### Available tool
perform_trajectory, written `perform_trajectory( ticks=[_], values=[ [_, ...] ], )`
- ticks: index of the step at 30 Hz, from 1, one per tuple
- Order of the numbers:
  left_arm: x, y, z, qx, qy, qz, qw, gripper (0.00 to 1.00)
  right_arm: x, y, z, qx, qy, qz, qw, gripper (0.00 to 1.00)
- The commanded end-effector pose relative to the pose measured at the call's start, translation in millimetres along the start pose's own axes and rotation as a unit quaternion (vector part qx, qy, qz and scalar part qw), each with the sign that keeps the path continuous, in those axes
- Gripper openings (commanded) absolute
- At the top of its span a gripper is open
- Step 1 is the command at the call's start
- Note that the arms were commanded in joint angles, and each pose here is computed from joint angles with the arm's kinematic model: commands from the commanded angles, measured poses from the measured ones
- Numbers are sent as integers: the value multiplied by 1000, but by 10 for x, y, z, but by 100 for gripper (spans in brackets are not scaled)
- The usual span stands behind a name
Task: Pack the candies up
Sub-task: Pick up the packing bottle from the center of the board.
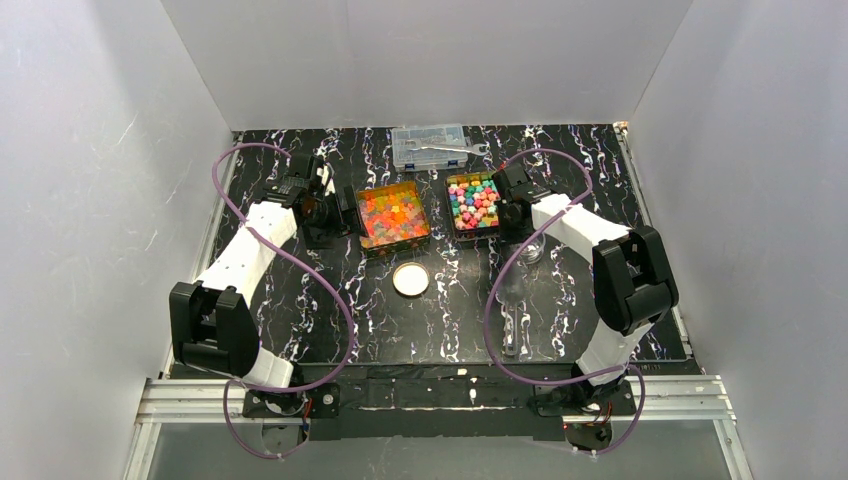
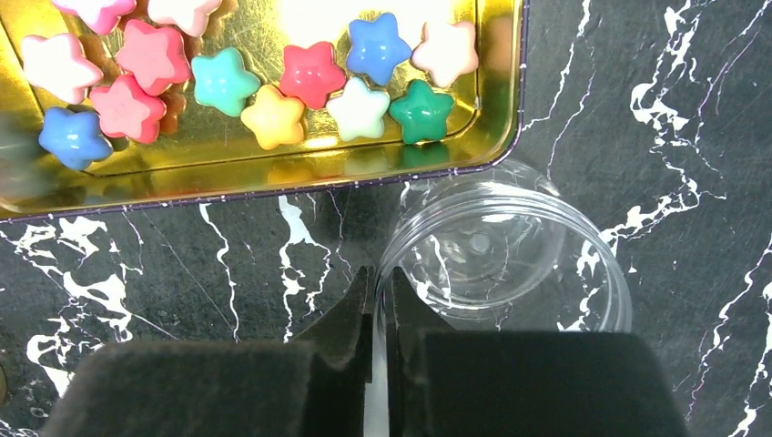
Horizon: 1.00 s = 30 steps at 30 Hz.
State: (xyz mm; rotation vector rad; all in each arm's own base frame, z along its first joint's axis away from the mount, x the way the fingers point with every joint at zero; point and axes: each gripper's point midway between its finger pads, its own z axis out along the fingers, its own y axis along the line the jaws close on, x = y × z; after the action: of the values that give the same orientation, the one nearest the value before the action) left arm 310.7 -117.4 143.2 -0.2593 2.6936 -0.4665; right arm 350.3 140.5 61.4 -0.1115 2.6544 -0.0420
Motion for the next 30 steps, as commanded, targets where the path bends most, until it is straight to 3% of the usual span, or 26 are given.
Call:
perform_trajectory(
  ticks=[1, 19, 30],
  values=[
    [0, -13, -102, 9, -9, 6, 1000, 84, -208, 44, -88, -12, -27, 6, 1000, 4],
    [0, -39, -143, 17, -15, 12, 1000, 84, -391, 356, -1008, -96, -92, -10, 991, 1],
    [46, -116, -233, 13, -35, 45, 998, 85, -16, 885, -1384, -136, -98, -58, 984, 1]
  ],
)
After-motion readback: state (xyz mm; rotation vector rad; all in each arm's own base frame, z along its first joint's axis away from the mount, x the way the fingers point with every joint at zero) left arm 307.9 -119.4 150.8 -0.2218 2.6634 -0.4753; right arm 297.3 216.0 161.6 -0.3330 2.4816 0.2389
